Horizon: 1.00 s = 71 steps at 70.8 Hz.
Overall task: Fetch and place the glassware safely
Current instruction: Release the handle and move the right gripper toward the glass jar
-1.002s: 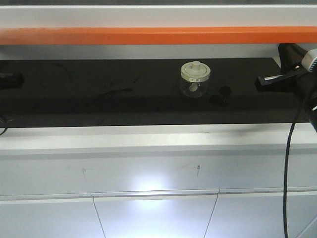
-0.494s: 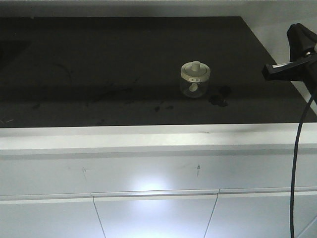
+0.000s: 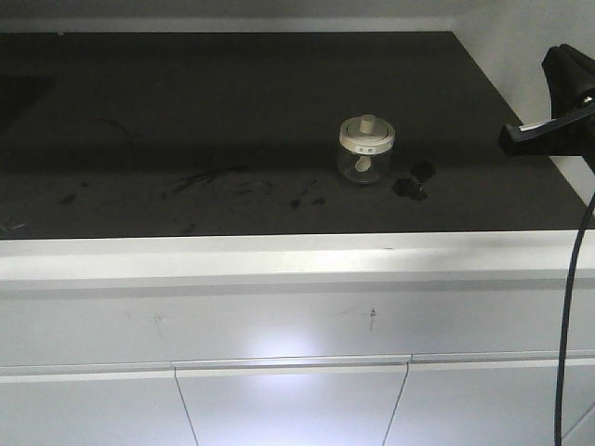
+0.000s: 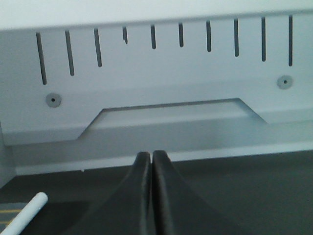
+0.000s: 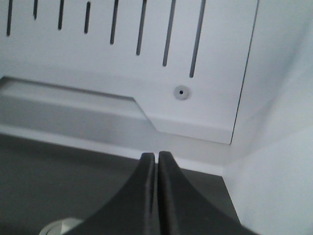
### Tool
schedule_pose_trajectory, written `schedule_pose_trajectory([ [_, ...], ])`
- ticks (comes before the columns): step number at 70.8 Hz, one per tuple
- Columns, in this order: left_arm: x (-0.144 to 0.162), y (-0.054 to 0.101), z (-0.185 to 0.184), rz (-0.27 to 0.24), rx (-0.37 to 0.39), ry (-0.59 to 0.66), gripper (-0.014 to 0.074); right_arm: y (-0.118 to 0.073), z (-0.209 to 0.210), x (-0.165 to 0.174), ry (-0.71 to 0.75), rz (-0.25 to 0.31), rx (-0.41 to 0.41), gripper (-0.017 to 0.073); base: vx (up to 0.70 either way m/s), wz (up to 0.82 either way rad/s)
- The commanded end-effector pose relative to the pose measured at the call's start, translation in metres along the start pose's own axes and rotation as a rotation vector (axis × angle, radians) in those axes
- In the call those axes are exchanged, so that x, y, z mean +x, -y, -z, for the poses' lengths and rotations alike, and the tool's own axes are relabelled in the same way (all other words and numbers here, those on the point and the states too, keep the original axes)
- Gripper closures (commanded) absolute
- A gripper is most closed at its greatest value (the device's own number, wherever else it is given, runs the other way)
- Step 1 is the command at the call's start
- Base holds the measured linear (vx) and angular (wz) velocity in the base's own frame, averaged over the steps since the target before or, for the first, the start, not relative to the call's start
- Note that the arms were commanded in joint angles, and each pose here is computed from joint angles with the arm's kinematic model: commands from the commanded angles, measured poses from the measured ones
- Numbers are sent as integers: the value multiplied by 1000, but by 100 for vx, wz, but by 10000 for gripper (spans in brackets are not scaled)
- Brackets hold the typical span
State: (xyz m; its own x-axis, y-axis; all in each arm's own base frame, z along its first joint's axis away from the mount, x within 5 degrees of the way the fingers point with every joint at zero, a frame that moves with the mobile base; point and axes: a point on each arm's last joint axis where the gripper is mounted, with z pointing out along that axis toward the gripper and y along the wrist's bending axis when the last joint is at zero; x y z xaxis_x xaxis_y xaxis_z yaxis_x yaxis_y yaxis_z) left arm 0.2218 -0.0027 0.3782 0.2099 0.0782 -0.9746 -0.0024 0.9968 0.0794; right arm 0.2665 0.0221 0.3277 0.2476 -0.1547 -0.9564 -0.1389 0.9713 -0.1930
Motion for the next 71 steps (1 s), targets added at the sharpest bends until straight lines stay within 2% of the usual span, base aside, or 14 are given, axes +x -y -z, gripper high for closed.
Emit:
schedule_pose_trajectory([
  [1, -27, -1, 15, 6, -3, 80, 601, 3, 8, -29, 82, 36, -5, 560, 0, 0],
  [10, -32, -2, 32, 5, 1, 16, 601, 5, 19, -37, 34, -58, 10, 560, 0, 0],
  [14, -33, -2, 41, -8, 5, -4, 601, 5, 22, -39, 18, -76, 15, 560, 0, 0],
  [20, -25, -1, 57, -26, 9, -23, 601, 6, 27, -43, -1, -73, 21, 560, 0, 0],
  [36, 4, 2, 105, -25, 9, -19, 601, 4, 37, -51, -29, -52, -1, 560, 0, 0],
  [48, 24, 3, 135, 20, 7, -35, 601, 0, 42, -56, -18, -62, -42, 560, 0, 0],
  [64, 55, 5, 163, 23, 9, -187, 601, -4, 44, -57, -26, -52, -90, 560, 0, 0],
  [71, 65, 5, 170, 23, 10, -222, 601, -5, 44, -58, -26, -73, -93, 560, 0, 0],
])
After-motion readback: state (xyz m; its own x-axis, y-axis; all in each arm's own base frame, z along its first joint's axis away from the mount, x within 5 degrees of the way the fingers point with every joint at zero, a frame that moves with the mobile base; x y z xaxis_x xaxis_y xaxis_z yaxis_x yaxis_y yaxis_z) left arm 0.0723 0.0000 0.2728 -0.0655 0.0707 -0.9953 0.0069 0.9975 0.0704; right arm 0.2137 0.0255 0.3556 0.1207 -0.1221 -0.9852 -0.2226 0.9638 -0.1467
